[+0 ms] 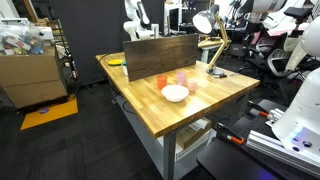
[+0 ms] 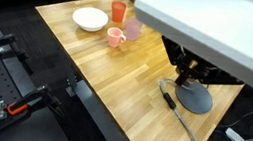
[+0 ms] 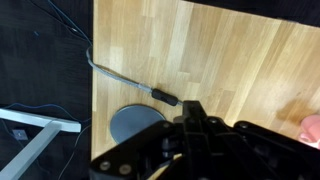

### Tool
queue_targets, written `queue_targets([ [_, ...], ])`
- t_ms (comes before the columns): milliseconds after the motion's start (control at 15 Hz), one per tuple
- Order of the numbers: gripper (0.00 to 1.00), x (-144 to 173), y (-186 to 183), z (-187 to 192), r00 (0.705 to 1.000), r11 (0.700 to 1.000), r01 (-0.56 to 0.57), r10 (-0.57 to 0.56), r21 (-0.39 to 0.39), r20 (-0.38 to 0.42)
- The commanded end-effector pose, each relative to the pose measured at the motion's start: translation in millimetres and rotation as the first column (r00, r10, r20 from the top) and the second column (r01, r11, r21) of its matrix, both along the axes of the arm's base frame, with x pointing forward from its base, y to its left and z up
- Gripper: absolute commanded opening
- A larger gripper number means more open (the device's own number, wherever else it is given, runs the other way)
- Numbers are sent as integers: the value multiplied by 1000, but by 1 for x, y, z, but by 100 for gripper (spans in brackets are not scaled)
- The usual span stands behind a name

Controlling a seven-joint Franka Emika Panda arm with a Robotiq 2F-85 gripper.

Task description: Turn on the side lamp.

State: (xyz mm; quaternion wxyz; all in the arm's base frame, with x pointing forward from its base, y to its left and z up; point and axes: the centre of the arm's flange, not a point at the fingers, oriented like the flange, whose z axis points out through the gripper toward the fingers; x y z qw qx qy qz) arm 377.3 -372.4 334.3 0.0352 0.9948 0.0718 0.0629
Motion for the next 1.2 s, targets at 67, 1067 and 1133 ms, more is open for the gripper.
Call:
queue_targets([
  [67,0,-75,19,32,975,972,-219,222,-85,29],
  [1067,27,-125,49,21,875,873,-484,485,-70,-1],
  [1133,27,-125,49,21,875,872,-484,485,-70,-1],
])
